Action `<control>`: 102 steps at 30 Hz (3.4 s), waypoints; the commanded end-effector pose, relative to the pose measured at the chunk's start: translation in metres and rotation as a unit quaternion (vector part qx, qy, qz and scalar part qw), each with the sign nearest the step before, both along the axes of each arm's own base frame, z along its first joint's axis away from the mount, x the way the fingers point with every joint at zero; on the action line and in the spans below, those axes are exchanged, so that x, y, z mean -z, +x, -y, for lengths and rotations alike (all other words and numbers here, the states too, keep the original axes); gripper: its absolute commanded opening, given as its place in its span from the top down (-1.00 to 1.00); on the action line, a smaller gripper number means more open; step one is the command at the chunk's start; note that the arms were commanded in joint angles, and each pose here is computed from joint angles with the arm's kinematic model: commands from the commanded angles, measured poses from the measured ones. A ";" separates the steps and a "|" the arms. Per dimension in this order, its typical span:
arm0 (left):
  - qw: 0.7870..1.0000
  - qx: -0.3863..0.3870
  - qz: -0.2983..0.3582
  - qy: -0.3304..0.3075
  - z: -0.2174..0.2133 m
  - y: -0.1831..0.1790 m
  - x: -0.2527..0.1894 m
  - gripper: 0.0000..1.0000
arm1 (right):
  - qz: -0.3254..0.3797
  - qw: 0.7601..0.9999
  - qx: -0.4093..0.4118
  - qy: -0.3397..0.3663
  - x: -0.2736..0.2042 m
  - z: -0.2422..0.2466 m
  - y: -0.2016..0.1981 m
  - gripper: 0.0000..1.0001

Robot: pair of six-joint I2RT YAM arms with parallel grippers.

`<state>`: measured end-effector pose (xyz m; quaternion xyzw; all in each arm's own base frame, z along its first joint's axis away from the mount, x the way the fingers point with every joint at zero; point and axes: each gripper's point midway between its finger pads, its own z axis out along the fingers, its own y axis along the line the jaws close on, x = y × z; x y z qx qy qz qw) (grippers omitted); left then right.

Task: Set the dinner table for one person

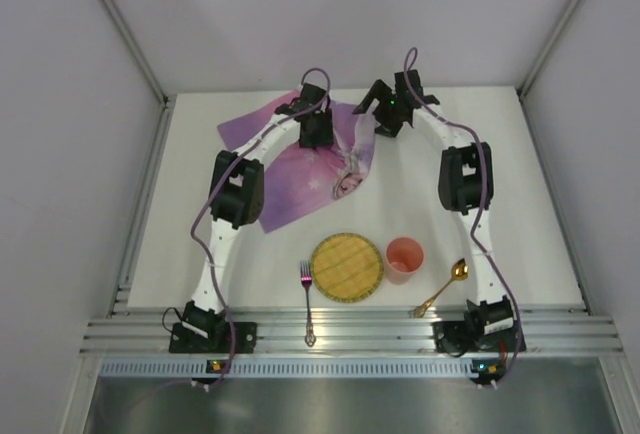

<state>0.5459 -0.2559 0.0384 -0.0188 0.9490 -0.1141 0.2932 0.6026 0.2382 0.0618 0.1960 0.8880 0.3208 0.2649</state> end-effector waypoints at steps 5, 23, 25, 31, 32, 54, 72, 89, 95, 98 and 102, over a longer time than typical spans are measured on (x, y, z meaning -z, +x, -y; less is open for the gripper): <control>0.988 0.136 -0.077 0.000 0.018 -0.072 0.038 0.03 | -0.037 0.999 0.016 -0.032 0.047 0.007 -0.003 -0.99; 0.999 -0.027 -0.016 0.027 -0.076 -0.070 -0.069 -0.96 | -0.053 0.998 0.035 0.005 0.060 0.027 -0.004 1.00; 0.996 -0.084 -0.006 0.024 -0.109 -0.074 -0.085 -0.96 | -0.047 0.998 0.047 0.002 0.048 0.042 -0.005 1.00; 0.985 -0.154 -0.068 0.048 -0.173 -0.115 -0.017 -0.96 | -0.069 0.993 0.088 -0.032 0.046 0.099 -0.035 1.00; 0.983 -0.158 -0.082 0.051 -0.177 -0.121 -0.003 -0.94 | -0.078 0.992 0.094 -0.040 0.043 0.108 -0.049 1.00; 0.916 -0.311 -0.190 0.167 -0.237 -0.104 0.042 -0.47 | -0.203 0.955 0.175 -0.130 -0.012 0.215 -0.285 1.00; 0.962 -0.255 -0.091 0.045 -0.176 -0.141 -0.082 -0.93 | -0.244 0.953 0.132 -0.124 0.026 0.203 -0.306 1.00; 0.937 -0.182 -0.294 0.040 -0.122 -0.310 0.001 -0.82 | -0.245 0.957 0.099 -0.123 0.033 0.192 -0.302 1.00; 0.934 -0.165 -0.311 0.065 -0.120 -0.310 0.031 -0.76 | -0.247 0.957 0.095 -0.121 0.037 0.191 -0.299 1.00; 0.933 -0.159 -0.311 0.089 -0.125 -0.305 0.046 -0.67 | -0.248 0.956 0.095 -0.123 0.039 0.191 -0.297 1.00; 0.937 -0.153 -0.298 0.099 -0.123 -0.287 0.053 -0.19 | -0.247 0.957 0.093 -0.122 0.041 0.191 -0.290 1.00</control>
